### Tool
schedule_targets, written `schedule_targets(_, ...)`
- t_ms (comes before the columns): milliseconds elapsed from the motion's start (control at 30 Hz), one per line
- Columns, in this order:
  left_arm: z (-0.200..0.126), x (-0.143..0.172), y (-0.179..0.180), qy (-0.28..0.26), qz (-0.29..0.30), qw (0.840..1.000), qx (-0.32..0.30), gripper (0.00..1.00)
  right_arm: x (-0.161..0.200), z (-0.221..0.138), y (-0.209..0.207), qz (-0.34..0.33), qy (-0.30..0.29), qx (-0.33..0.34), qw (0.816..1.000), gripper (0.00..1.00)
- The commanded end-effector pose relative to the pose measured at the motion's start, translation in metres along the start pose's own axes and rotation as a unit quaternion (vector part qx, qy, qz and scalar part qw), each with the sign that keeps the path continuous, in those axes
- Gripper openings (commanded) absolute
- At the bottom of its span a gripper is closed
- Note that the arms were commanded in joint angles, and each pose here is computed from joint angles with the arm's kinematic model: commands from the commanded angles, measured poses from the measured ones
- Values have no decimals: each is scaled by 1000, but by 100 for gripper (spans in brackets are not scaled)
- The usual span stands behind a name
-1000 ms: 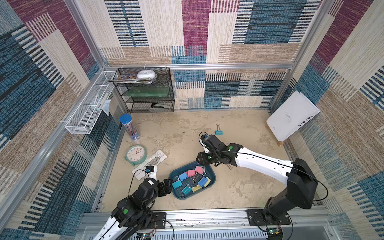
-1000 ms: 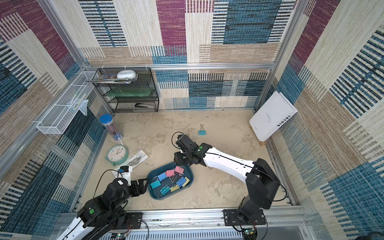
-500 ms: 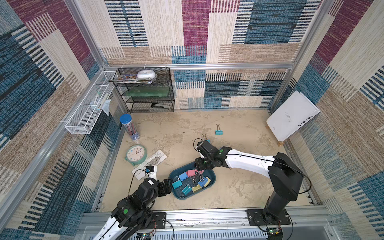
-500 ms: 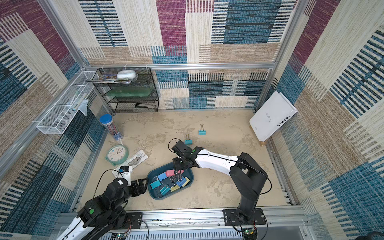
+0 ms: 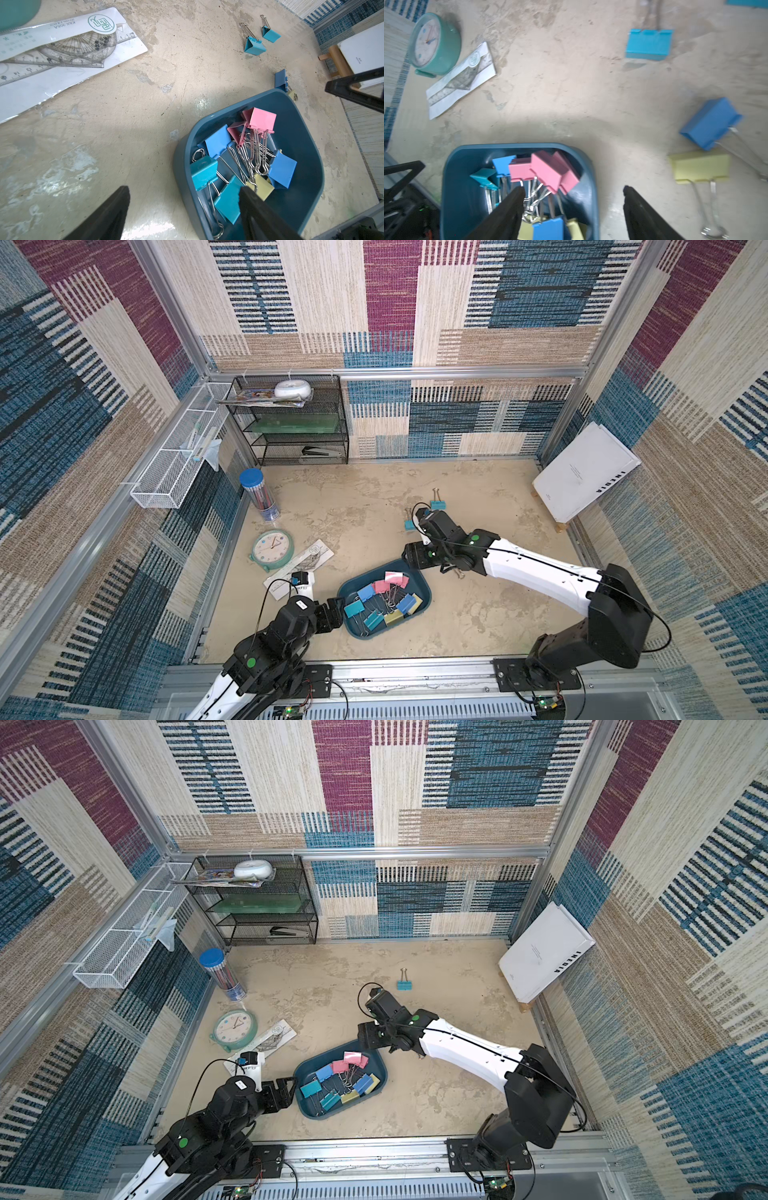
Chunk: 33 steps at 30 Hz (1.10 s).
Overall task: Put the binder clips in the storage box
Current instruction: Place the binder clip in the storage box, then pick up the binder clip at the center of the board.
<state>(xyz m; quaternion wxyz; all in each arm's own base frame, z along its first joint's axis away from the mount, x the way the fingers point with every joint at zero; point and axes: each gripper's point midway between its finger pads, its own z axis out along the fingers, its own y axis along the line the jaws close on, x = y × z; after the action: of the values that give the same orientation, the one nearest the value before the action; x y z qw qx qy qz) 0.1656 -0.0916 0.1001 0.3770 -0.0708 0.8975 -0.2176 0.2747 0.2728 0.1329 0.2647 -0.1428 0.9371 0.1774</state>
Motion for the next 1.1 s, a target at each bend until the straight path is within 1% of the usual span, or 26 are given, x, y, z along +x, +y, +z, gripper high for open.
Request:
schedule_targets(0, 1, -2, -1, -6, 2, 1000, 1, 86, 7, -7, -50, -57, -5, 63, 996, 77)
schedule_targets(33, 1, -1, 0, -5, 2, 1000, 0, 86, 9, -8, -62, -73, -12, 72, 995, 78)
schedule_targets(67, 1, -2, 0, -5, 2, 1000, 0, 86, 11, -7, -71, -82, -17, 76, 994, 82)
schedule_targets(200, 1, -2, 0, -5, 2, 1000, -1, 86, 15, -1, -90, -127, -26, 82, 988, 83)
schedule_targets(267, 1, -2, 1, -6, 1, 1000, -2, 86, 10, 4, -88, -132, -32, 68, 988, 84)
schedule_targets(300, 1, -2, 1, -6, 1, 1000, -3, 86, 9, 9, -93, -129, -32, 73, 988, 84)
schedule_targets(333, 1, -2, 0, -6, 1, 1000, -2, 86, 9, 15, -98, -127, -25, 80, 988, 84)
schedule_targets(467, 2, -2, 0, -4, 1, 1000, -3, 86, 21, 38, -106, -153, 19, 88, 984, 84)
schedule_targets(567, 2, -2, 1, -7, 1, 1000, -5, 86, 24, 44, -110, -154, 19, 94, 983, 84)
schedule_targets(667, 1, -3, 1, -7, 1, 1000, -4, 86, 25, 48, -107, -153, 16, 83, 985, 84)
schedule_targets(867, 2, -2, 1, -7, 1, 1000, -5, 86, 29, 62, -113, -149, 29, 93, 984, 84)
schedule_targets(1067, 2, -2, 1, -6, 1, 1000, -4, 86, 33, 72, -119, -142, 43, 99, 984, 81)
